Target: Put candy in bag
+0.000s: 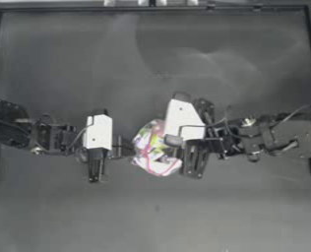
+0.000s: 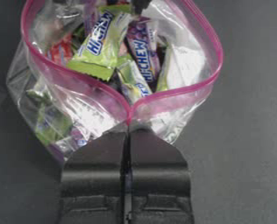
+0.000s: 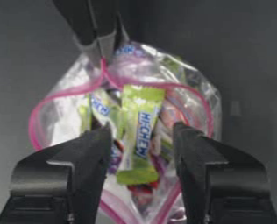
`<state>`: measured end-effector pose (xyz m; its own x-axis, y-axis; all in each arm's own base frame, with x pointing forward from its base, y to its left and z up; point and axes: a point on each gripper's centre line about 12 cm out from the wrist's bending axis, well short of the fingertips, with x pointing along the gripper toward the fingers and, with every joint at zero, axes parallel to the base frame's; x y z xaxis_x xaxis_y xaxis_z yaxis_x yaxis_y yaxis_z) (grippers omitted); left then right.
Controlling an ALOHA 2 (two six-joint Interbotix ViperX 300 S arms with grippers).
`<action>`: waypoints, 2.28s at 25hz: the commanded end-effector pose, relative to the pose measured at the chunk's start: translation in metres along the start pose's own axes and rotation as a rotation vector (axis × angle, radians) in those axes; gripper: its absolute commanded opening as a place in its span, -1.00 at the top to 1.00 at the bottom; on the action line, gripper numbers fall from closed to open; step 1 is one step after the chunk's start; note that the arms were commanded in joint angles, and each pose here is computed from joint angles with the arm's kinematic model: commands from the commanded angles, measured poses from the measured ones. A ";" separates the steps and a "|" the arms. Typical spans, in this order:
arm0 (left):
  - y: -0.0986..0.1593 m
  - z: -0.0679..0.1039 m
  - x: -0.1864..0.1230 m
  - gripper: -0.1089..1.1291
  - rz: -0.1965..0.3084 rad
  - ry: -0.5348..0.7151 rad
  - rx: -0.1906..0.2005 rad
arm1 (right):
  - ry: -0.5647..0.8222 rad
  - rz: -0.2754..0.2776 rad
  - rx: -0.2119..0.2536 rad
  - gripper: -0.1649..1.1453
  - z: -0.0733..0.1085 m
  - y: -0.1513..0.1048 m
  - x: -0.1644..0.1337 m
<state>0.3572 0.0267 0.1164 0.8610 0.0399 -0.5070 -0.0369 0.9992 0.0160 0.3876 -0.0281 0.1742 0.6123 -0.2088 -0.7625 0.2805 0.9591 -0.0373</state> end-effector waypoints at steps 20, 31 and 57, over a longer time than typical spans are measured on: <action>0.026 0.035 -0.022 0.76 0.072 -0.079 0.039 | -0.141 0.024 -0.008 -0.47 0.032 0.010 -0.069; 0.030 0.052 -0.030 0.76 0.085 -0.092 0.066 | -0.159 0.036 -0.012 -0.47 0.032 0.012 -0.079; 0.022 0.051 -0.057 0.76 0.073 -0.052 0.076 | -0.175 0.039 -0.005 -0.47 0.029 0.008 -0.089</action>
<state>0.3326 0.0471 0.1750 0.8614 0.1087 -0.4962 -0.0580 0.9915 0.1164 0.3581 -0.0079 0.2460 0.7129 -0.2052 -0.6706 0.2559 0.9664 -0.0238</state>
